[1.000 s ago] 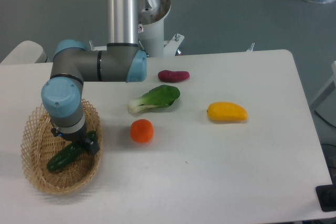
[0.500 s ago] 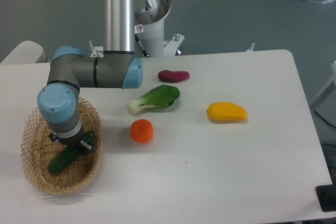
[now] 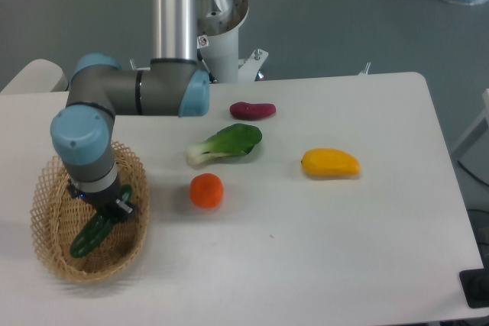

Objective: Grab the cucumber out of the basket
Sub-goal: 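Lift the cucumber out of the basket and carry it away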

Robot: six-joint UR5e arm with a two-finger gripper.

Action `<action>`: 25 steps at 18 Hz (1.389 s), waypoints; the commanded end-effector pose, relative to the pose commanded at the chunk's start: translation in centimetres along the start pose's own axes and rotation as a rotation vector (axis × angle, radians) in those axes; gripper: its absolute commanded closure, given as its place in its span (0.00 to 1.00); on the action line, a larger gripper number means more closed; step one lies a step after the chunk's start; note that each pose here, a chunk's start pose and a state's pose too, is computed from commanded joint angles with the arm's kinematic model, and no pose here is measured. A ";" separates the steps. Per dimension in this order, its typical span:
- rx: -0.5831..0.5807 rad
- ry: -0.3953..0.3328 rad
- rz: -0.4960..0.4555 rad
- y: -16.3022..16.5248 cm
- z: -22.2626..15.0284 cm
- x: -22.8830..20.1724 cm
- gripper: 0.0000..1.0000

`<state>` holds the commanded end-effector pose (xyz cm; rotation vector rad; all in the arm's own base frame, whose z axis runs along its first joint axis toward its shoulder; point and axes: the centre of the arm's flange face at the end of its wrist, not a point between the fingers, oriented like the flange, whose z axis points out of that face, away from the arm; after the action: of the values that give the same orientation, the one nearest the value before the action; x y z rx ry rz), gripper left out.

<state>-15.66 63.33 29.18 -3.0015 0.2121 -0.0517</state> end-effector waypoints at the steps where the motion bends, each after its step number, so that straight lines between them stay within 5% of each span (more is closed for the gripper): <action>1: 0.001 -0.003 0.000 -0.1 -0.6 -0.7 0.97; 5: 0.008 -0.020 -0.041 0.8 -2.9 -5.9 0.96; 17: -0.055 -0.014 0.149 9.5 -2.4 -24.6 0.96; 25: -0.126 0.005 0.383 15.0 -0.7 -33.6 0.93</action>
<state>-50.99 53.33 27.04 -3.0231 0.8114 -0.0068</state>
